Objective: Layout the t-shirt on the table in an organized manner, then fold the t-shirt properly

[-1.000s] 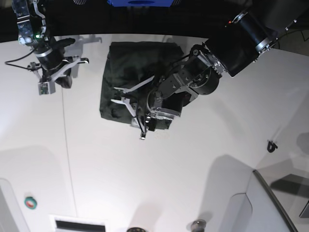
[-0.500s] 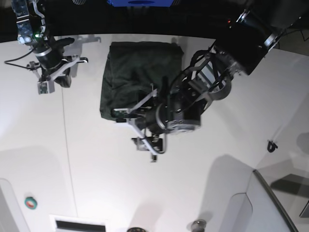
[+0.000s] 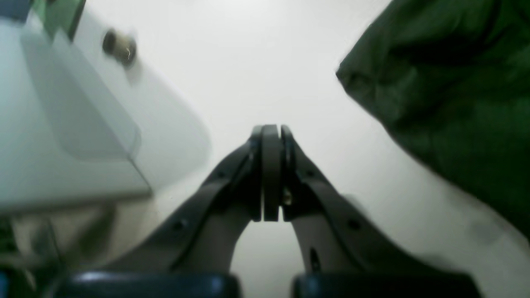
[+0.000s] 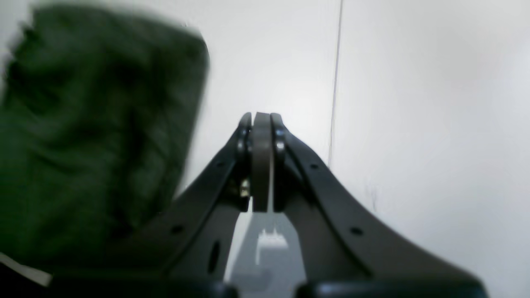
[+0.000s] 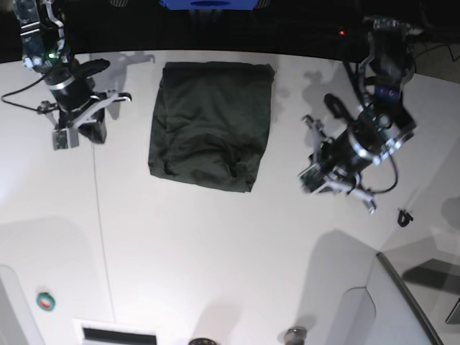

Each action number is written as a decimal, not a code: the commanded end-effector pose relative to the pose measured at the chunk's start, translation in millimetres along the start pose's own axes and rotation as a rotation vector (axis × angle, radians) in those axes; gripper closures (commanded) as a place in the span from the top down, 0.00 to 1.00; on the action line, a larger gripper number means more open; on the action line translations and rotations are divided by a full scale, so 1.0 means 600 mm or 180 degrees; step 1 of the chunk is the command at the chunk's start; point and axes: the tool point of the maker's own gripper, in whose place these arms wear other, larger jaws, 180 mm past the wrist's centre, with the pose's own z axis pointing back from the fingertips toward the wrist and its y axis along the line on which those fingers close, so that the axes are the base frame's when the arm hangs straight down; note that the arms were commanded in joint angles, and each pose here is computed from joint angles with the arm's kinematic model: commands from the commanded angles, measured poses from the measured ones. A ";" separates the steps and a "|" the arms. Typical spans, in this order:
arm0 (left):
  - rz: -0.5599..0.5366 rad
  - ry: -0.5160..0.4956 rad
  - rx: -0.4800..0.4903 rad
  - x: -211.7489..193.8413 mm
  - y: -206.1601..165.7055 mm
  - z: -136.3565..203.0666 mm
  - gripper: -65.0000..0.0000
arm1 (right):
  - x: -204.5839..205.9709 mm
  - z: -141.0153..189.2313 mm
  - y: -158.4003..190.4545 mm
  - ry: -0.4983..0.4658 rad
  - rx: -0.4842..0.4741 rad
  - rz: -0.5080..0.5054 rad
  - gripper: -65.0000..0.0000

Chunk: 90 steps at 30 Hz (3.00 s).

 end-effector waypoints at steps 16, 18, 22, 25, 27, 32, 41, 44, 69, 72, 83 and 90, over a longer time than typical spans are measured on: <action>0.1631 0.0457 -0.0192 -0.294 -0.084 0.116 0.00 | -0.110 0.149 -0.067 0.0508 -0.0412 -0.0027 0.01; 0.1721 0.0449 -0.0334 -0.319 -0.116 0.127 0.00 | -0.134 0.166 -0.065 0.0633 -0.0418 -0.0049 0.01; 0.1860 0.0427 -0.0626 -0.360 -0.175 0.153 0.00 | -0.175 0.204 -0.064 0.0876 -0.0448 -0.0071 0.01; 0.1949 0.0485 -0.0761 -0.391 -0.221 0.170 0.00 | -0.199 0.228 -0.064 0.1027 -0.0457 -0.0069 0.01; 0.1972 0.0542 -0.0800 -0.411 -0.250 0.183 0.00 | -0.212 0.240 -0.060 0.1113 -0.0451 -0.0079 0.01; 0.2065 0.0699 -0.0908 -0.439 -0.325 0.223 0.00 | -0.235 0.263 -0.058 0.1264 -0.0454 -0.0066 0.01; 0.2259 0.0873 -0.1000 -0.440 -0.408 0.276 0.00 | -0.289 0.302 -0.035 0.1613 -0.0471 0.0690 0.01; 0.2427 0.1038 -0.1025 -0.451 -0.448 0.294 0.00 | -0.345 0.299 -0.013 0.1849 -0.0343 0.0763 0.01; 0.1850 0.2030 -0.1676 -0.478 -0.593 0.138 0.00 | -0.603 0.175 -0.150 0.2950 -0.0100 0.1430 0.02; 0.1797 0.1958 -0.1693 -0.462 -0.589 0.113 0.00 | -0.603 0.175 -0.147 0.2938 -0.0088 0.1429 0.02; 0.1723 0.1912 -0.1513 -0.470 -0.530 0.073 0.00 | -0.602 0.179 -0.158 0.2963 -0.0120 0.1450 0.02; 0.1678 0.1898 -0.1549 -0.468 -0.532 0.072 0.00 | -0.615 0.194 -0.146 0.3013 -0.0082 0.1425 0.02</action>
